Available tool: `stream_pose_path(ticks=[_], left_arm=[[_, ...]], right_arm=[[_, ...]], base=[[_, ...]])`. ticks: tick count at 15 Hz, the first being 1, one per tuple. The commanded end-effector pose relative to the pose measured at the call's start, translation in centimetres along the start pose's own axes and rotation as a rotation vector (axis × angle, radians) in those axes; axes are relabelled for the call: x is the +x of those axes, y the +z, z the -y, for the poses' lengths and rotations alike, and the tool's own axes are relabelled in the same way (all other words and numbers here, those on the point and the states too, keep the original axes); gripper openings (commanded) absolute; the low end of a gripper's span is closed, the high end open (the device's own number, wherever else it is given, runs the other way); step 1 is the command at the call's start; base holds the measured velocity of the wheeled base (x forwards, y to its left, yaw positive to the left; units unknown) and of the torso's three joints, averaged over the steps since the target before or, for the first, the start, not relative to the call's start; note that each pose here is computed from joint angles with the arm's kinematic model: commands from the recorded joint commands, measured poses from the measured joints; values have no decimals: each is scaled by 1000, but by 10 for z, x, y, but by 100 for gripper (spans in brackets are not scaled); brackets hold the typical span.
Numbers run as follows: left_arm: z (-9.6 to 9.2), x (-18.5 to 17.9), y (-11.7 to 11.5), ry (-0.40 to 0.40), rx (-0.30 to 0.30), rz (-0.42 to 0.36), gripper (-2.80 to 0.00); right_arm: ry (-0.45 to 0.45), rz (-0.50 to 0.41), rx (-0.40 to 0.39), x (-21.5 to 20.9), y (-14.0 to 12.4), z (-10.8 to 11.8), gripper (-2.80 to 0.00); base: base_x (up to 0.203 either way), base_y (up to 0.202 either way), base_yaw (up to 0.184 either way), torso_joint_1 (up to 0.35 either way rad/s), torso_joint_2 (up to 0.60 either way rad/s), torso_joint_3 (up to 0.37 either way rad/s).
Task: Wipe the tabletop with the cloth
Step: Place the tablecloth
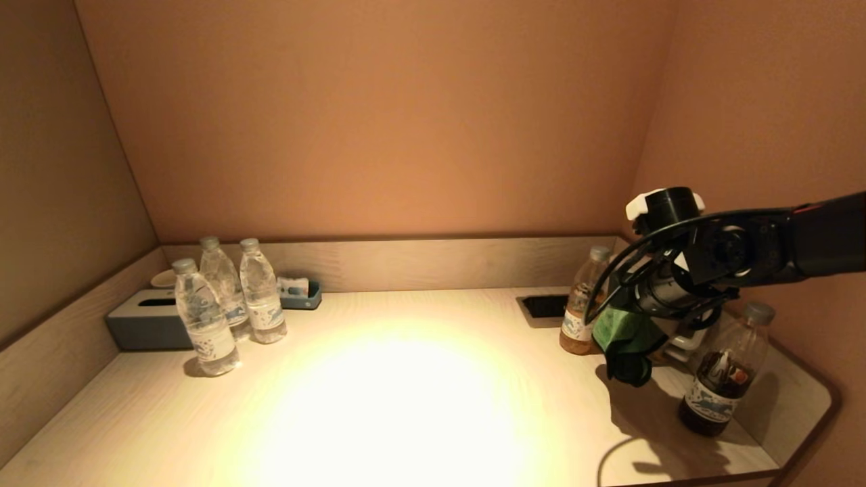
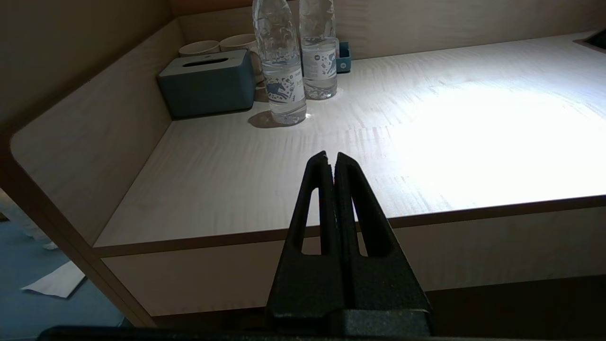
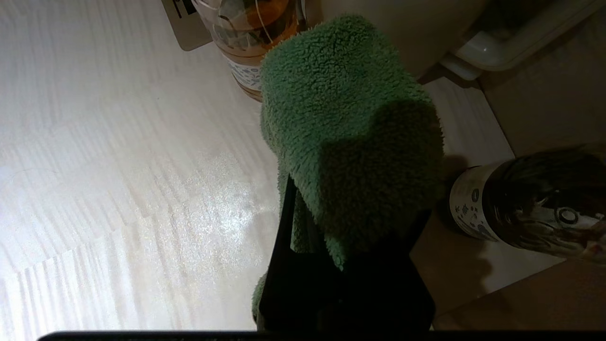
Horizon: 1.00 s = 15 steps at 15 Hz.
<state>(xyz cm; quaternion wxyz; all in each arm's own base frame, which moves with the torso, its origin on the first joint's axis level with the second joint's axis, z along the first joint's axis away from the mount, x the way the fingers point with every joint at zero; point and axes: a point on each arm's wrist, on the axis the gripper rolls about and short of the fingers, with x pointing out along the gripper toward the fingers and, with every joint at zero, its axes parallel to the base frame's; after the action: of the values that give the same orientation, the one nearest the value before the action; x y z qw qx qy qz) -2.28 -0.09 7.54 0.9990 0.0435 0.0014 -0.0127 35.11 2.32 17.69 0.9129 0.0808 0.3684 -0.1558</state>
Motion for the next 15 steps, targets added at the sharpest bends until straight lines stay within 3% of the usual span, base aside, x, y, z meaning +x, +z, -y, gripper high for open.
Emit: stream_pose_path(ticks=[1, 15], left_arm=[[0, 0, 0, 1, 1, -1, -280], [0, 0, 0, 1, 0, -1, -280]], right_arm=[[-1, 7, 5, 6, 0, 0, -280], [-30, -64, -12, 39, -33, 3, -280]], base=[[0, 0, 0, 0, 0, 0], [0, 0, 0, 0, 0, 0]])
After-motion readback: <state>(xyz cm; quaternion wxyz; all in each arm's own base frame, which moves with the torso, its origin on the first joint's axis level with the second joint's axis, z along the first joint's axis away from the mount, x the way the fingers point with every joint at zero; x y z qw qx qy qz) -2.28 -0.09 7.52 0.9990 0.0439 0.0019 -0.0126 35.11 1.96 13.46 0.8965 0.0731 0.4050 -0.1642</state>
